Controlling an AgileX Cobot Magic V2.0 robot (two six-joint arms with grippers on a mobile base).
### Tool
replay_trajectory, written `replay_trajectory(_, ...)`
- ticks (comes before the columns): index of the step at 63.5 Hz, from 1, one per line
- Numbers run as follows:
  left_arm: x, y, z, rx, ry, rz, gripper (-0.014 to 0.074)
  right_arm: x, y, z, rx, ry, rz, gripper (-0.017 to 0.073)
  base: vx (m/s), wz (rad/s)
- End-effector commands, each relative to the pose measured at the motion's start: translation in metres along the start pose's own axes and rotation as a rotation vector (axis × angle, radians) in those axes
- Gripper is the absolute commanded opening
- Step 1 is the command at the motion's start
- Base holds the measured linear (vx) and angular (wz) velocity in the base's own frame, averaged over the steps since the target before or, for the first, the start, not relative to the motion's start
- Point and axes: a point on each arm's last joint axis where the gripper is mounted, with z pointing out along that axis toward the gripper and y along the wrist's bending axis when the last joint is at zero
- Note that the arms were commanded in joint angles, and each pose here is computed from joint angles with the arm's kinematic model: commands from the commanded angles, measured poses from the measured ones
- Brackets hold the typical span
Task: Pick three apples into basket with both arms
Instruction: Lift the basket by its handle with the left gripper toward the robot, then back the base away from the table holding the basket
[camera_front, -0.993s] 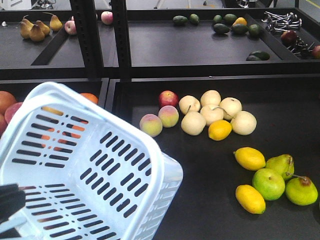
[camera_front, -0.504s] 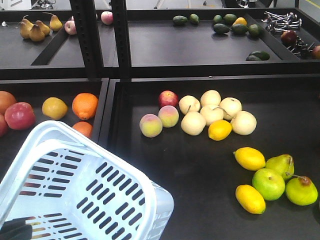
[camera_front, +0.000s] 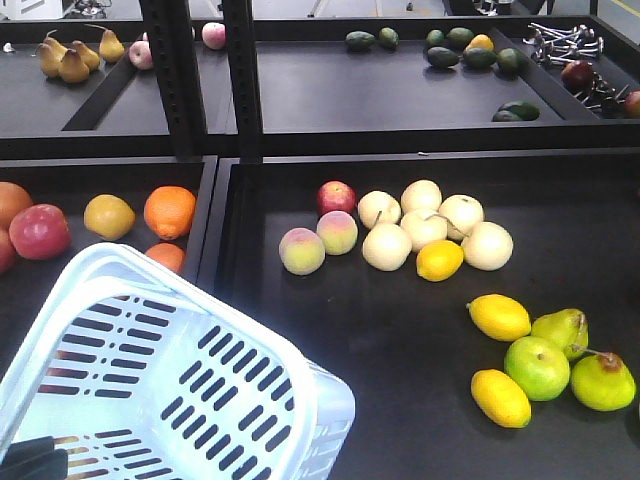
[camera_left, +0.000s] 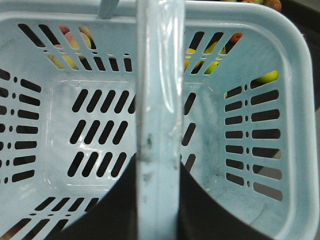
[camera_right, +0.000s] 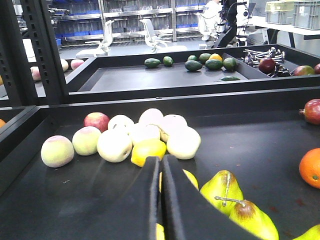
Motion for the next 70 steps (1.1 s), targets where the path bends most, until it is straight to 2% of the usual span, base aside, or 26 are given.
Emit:
replay_trajectory(1, -0.0179, -0.0013, -0.0051, -0.006, -0.125, -0.031, -0.0008, -0.0028, -0.0001, -0.0004, 0.002, -0.072, -0.017, -0.0004, 0.00, 0.00)
replay_trajectory(70, -0.0179, -0.0012, -0.0051, -0.006, -0.125, -0.031, -0.0008, -0.0028, -0.0001, -0.0004, 0.002, -0.072, -0.017, -0.0004, -0.01, 0.04)
